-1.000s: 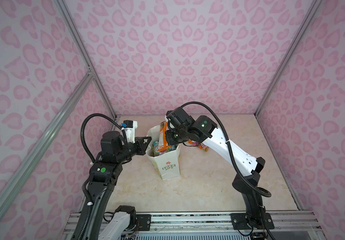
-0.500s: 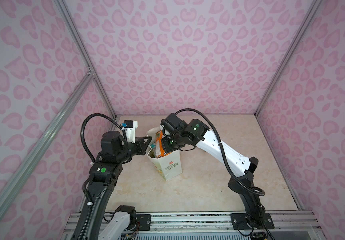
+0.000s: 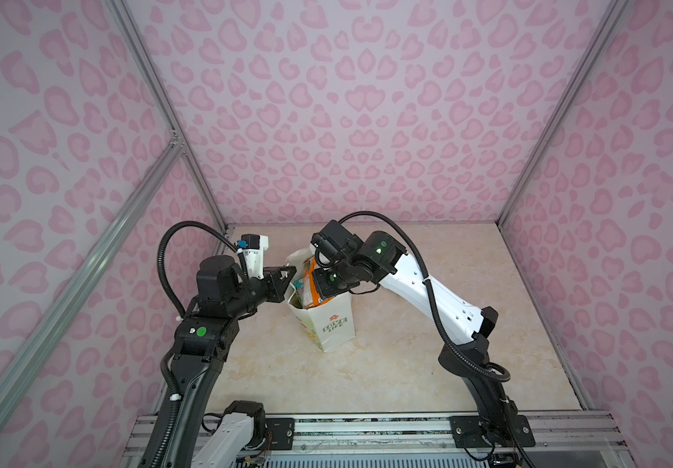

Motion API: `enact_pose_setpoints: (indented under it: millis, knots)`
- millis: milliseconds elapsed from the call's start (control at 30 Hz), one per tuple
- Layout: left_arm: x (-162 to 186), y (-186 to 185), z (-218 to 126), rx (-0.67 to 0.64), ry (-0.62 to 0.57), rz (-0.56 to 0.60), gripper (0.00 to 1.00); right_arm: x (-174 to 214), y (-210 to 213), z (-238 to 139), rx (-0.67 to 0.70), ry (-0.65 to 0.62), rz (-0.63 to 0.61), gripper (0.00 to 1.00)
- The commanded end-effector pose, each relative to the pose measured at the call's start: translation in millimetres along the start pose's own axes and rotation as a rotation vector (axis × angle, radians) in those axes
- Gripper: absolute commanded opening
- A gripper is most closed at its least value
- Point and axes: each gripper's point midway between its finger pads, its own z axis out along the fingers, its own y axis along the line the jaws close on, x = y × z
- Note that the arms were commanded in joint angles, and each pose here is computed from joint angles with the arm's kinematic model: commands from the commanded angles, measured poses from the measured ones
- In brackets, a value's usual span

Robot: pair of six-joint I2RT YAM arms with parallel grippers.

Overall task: Place the snacks into the paper bag
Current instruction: 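Carry the orange bag over the paper bag and lower it in, then open the right gripper to release the orange bag and lift out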

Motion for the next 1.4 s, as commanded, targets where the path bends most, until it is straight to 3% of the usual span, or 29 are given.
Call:
enact_pose_setpoints:
  millis: [0, 400, 500, 667, 767, 967, 1100, 1167, 1267, 1367]
  knots:
    - [-8, -5, 0, 0.02, -0.031, 0.027, 0.03, -1, 3, 4, -0.034, 0.017, -0.005, 0.0]
    - [-6, -5, 3, 0.029, -0.019, 0.021, 0.03, 10, -11, 39, -0.015, 0.108, -0.024, 0.05]
    - [-6, -4, 3, 0.028, -0.019, 0.02, 0.03, 12, -28, 43, 0.023, 0.13, -0.007, 0.13]
    - [-6, -5, 3, 0.029, -0.018, 0.023, 0.03, -1, -62, 37, 0.191, 0.062, 0.019, 0.42]
    - [-5, -4, 4, 0.028, -0.016, 0.021, 0.03, -11, -63, 24, 0.237, -0.007, 0.005, 0.52]
    - [-5, -4, 5, 0.027, -0.012, 0.018, 0.03, -30, -36, -8, 0.167, -0.132, -0.039, 0.54]
    - [-5, -3, 5, 0.026, -0.011, 0.018, 0.03, -52, 1, -57, 0.045, -0.291, -0.099, 0.57]
    - [-5, -3, 5, 0.026, -0.012, 0.019, 0.03, -63, 5, -86, 0.018, -0.372, -0.096, 0.66]
    - [-5, -3, 5, 0.024, -0.012, 0.021, 0.03, -75, -6, -126, 0.025, -0.477, -0.069, 0.78]
    - [-5, -3, 4, 0.023, -0.012, 0.022, 0.03, -80, -45, -149, 0.083, -0.525, 0.018, 0.8]
